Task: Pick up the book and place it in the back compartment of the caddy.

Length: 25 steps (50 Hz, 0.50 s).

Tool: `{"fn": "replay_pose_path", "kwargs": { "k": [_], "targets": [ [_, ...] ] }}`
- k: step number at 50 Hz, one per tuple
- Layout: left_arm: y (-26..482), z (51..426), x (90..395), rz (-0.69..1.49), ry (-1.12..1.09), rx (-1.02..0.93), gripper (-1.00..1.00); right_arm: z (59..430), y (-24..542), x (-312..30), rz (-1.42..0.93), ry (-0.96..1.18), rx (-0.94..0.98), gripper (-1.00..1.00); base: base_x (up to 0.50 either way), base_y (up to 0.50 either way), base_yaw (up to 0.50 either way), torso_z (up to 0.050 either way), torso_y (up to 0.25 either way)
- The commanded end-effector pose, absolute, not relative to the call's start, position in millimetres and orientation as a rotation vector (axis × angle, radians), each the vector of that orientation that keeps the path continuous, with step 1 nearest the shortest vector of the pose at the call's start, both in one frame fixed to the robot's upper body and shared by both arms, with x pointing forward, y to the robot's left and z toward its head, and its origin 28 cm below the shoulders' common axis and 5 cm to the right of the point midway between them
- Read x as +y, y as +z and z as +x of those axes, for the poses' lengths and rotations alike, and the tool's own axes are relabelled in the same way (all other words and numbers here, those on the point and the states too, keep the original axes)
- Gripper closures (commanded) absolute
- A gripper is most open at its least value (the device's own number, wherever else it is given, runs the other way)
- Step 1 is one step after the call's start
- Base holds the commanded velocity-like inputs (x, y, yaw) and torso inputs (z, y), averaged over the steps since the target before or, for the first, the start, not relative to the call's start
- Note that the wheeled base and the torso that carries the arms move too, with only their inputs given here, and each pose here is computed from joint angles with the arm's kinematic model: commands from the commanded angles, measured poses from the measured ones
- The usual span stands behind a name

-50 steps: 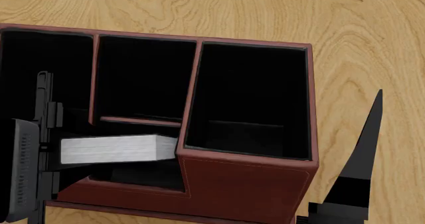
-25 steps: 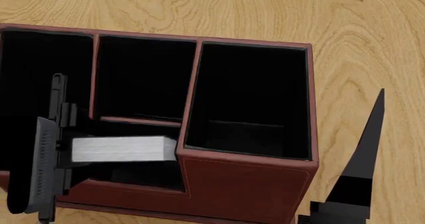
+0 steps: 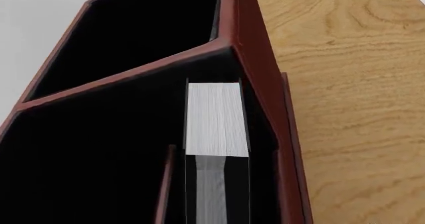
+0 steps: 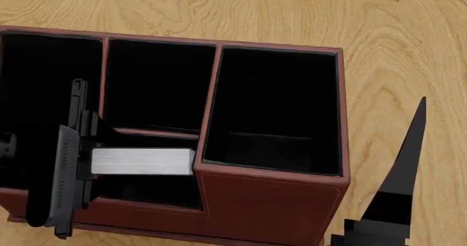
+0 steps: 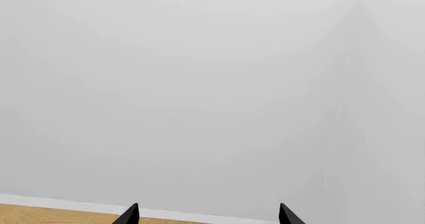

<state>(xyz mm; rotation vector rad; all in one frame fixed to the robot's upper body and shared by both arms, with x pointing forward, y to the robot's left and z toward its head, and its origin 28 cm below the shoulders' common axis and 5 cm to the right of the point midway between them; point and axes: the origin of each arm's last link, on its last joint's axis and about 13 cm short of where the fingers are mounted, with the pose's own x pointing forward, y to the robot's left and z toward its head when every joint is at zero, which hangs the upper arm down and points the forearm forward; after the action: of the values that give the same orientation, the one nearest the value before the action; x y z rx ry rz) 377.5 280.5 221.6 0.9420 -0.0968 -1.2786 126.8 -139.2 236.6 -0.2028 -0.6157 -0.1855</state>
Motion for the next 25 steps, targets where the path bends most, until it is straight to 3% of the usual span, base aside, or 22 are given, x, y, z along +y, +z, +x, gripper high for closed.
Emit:
{"fn": "replay_pose_path", "kwargs": {
  "k": [1, 25],
  "targets": [
    [225.5, 384.0, 277.6, 0.902, -1.268, -0.14, 1.0, 127.3, 237.0, -139.0, -0.207, -0.187, -0.614, -1.0, 0.0, 0.0, 0.0, 0.0, 0.0],
    [222.7, 387.6, 275.9, 0.885, -1.259, -0.101, 1.0, 128.2, 235.5, -138.8, -0.211, -0.188, -0.608, -1.0, 0.0, 0.0, 0.0, 0.0, 0.0]
  ]
}}
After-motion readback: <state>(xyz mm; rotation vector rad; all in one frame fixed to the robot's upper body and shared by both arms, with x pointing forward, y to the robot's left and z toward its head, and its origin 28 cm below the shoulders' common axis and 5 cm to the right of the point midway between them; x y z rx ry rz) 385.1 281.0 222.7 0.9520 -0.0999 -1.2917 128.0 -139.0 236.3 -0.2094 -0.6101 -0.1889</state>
